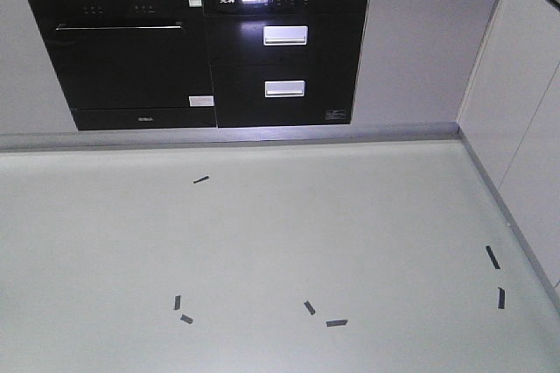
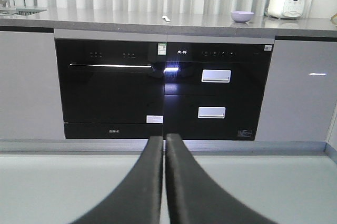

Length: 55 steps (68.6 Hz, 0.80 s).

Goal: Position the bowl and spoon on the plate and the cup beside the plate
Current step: 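Drive the base toward the counter holding the spoon and bowl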

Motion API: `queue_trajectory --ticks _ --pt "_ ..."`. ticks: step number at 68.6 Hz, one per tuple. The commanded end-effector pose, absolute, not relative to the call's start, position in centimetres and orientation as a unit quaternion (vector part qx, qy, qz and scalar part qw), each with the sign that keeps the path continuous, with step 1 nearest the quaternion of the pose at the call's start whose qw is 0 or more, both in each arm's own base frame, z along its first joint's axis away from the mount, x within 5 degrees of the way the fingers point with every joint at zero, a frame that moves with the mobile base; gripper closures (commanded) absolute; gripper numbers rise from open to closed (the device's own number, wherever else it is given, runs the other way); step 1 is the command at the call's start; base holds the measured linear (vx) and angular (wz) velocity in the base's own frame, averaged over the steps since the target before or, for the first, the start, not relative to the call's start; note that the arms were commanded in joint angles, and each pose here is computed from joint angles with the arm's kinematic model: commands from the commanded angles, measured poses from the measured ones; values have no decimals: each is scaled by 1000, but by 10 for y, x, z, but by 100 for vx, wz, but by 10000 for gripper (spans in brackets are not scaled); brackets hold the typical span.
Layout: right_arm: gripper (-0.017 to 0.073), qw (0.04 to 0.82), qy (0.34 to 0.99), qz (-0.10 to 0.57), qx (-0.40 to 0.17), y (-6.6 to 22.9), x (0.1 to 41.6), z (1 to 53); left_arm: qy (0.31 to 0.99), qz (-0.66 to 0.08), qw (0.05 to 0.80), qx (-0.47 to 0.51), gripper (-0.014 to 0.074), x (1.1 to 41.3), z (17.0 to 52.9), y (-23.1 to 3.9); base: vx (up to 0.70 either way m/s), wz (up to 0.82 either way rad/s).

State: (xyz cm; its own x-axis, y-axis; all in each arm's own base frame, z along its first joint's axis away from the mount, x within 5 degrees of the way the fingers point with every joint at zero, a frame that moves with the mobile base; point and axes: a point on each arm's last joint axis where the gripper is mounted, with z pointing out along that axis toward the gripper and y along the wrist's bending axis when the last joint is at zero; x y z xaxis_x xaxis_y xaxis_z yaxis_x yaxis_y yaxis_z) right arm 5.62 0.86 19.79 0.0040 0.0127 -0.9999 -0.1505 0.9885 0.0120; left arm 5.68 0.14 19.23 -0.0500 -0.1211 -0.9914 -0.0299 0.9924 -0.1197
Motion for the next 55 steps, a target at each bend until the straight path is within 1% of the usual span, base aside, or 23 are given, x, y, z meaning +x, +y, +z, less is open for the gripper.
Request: queue_trajectory --ticks 1,55 --pt "570 730 679 53 -49 8 56 202 683 -41 728 -50 600 55 209 1 0 0" --pt "570 730 679 53 -49 8 56 202 683 -41 728 -50 600 55 209 1 3 0"
